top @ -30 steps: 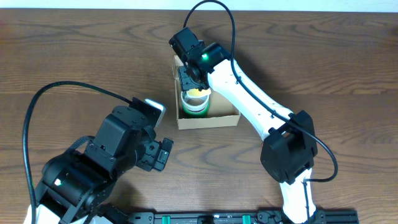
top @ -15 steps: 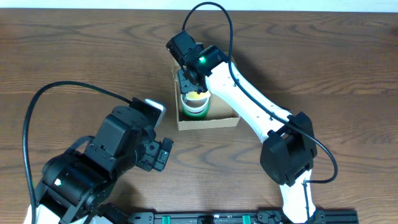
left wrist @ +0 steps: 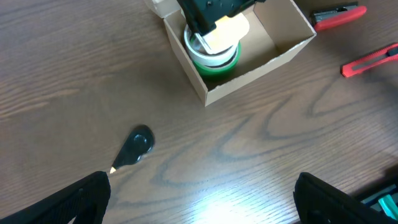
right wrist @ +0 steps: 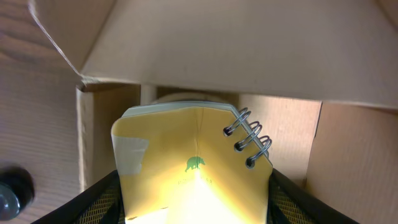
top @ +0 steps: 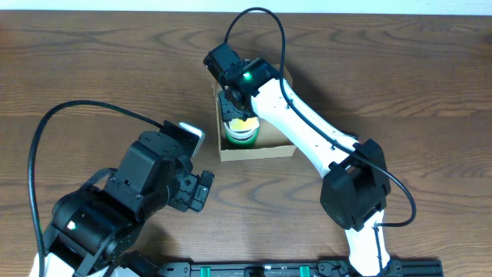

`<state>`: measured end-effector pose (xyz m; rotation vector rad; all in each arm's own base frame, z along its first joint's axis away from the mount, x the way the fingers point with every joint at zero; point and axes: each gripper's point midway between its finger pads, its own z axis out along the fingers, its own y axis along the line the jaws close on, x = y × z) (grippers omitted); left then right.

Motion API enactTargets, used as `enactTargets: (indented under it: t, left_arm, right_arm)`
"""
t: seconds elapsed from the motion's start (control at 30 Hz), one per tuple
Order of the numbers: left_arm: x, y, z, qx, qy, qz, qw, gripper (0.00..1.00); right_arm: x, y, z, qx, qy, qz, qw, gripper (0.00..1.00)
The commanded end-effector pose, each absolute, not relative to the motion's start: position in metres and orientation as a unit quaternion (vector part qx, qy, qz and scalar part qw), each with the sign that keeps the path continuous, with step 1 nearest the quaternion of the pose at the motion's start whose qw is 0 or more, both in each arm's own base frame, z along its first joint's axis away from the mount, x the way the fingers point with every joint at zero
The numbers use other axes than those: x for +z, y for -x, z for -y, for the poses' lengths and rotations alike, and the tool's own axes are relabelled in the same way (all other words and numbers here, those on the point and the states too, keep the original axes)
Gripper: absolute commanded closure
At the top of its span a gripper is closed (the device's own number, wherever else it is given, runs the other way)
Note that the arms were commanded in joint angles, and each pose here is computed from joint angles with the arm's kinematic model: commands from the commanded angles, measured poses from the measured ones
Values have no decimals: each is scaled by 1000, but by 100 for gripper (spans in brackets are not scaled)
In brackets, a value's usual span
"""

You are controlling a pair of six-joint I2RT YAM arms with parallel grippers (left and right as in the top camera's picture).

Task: Pack container
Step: 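Lower the notepad into the box and open the right gripper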

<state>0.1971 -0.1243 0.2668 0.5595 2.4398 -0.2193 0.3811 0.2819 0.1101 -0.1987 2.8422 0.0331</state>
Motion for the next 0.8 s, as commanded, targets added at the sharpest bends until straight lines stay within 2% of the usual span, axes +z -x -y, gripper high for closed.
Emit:
enactTargets:
  t: [0.0, 0.23, 0.47, 0.63, 0.77]
  left_arm:
    - [266, -197, 121, -78, -211, -924, 310, 5]
    - [266, -197, 121, -78, -211, -924, 310, 5]
    - [266, -197, 121, -78, -211, -924, 310, 5]
    - [266, -197, 121, -78, -211, -924, 310, 5]
    - [266, -197, 121, -78, -211, -924, 310, 5]
  right_arm:
    - [112, -371, -289, 17, 68, -988, 141, 37]
    - [112, -373, -289, 16, 66, -987, 146, 35]
    - [114, -378, -292, 18, 65, -985, 160, 28]
    - [114, -379, -291, 16, 65, -985, 161, 19]
    - [114, -378, -291, 15, 65, -985, 160, 17]
